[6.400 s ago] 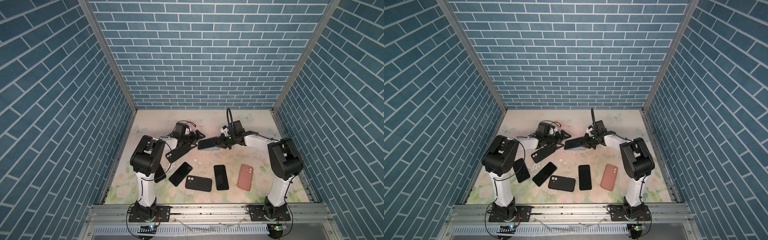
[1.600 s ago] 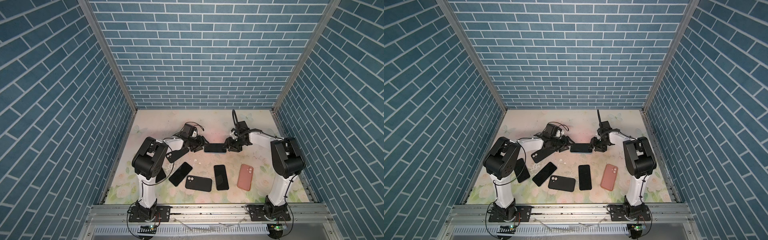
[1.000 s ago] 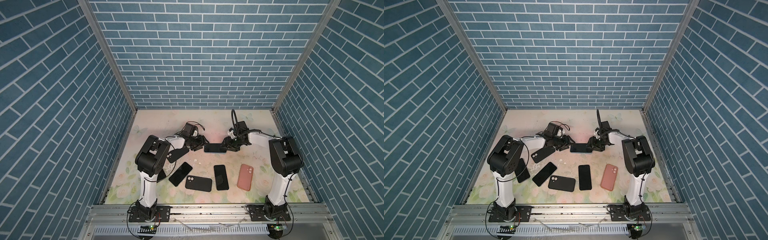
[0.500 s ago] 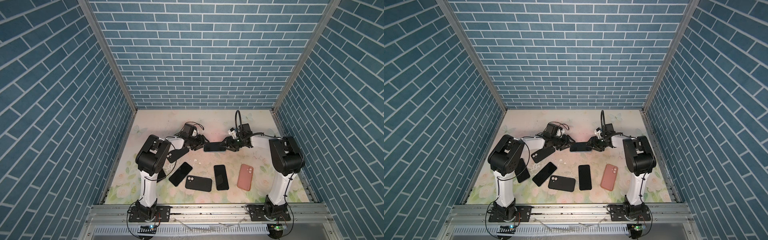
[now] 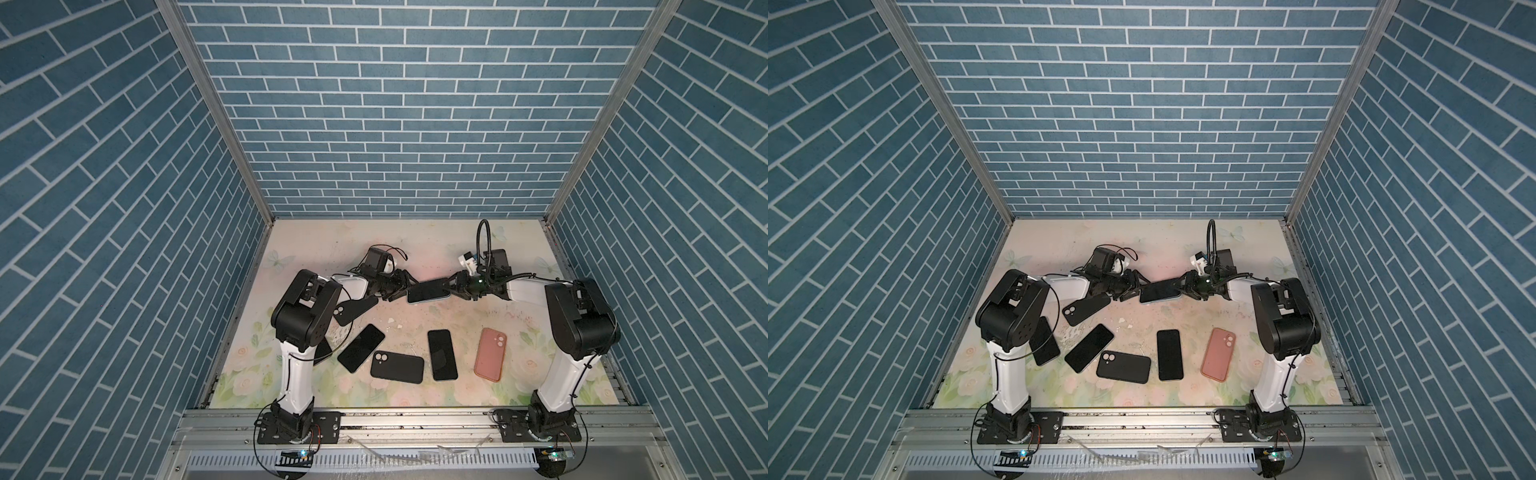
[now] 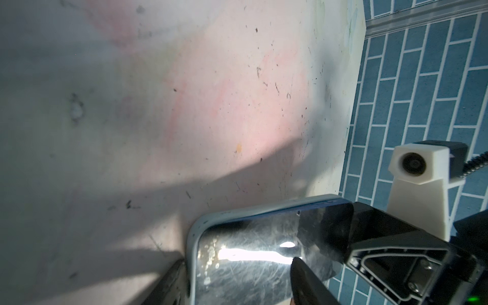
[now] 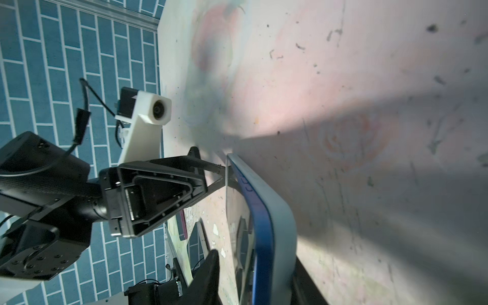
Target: Put the phone into the phone case
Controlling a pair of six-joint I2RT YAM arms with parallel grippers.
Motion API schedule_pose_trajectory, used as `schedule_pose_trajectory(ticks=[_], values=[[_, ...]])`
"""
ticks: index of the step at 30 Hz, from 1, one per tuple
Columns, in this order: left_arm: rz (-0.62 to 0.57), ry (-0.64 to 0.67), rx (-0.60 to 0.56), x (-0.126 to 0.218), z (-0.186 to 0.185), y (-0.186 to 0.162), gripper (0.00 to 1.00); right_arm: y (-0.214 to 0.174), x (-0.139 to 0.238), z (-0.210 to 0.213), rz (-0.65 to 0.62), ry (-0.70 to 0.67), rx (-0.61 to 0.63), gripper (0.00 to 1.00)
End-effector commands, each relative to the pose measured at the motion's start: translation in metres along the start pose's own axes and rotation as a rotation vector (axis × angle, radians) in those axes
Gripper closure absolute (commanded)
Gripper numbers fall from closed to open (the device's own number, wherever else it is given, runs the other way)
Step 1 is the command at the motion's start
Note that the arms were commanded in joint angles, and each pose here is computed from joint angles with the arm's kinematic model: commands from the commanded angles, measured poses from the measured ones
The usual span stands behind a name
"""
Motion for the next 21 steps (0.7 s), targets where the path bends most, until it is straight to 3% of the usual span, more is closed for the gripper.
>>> schedule_pose_trajectory(ticks=[1, 11, 17, 21], values=[[0.066, 0.071, 0.062, -0.013, 0.028, -0.018, 0.35, -0.001, 0.003, 0.022, 0.001, 0.091, 0.039, 0.66], [0.058, 0.060, 0.059, -0.011, 0.021, -0.015, 0.35, -0.005, 0.003, 0.022, -0.005, 0.102, 0.031, 0.81], [0.053, 0.056, 0.058, -0.010, 0.020, -0.014, 0.35, -0.007, 0.002, 0.017, -0.002, 0.076, 0.017, 1.00], [0.053, 0.055, 0.056, -0.009, 0.019, -0.014, 0.35, -0.008, 0.002, 0.014, -0.003, 0.054, 0.009, 1.00]])
Point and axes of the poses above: each gripper's point midway between its finger pads, its own x axis back along the fingers, its own z axis along the line the jaws close on, y = z × x, the point moved 2 cm from there along x, back along the fingers, and after that the axes turned 8 degrees about x, right-handed, at the moved point
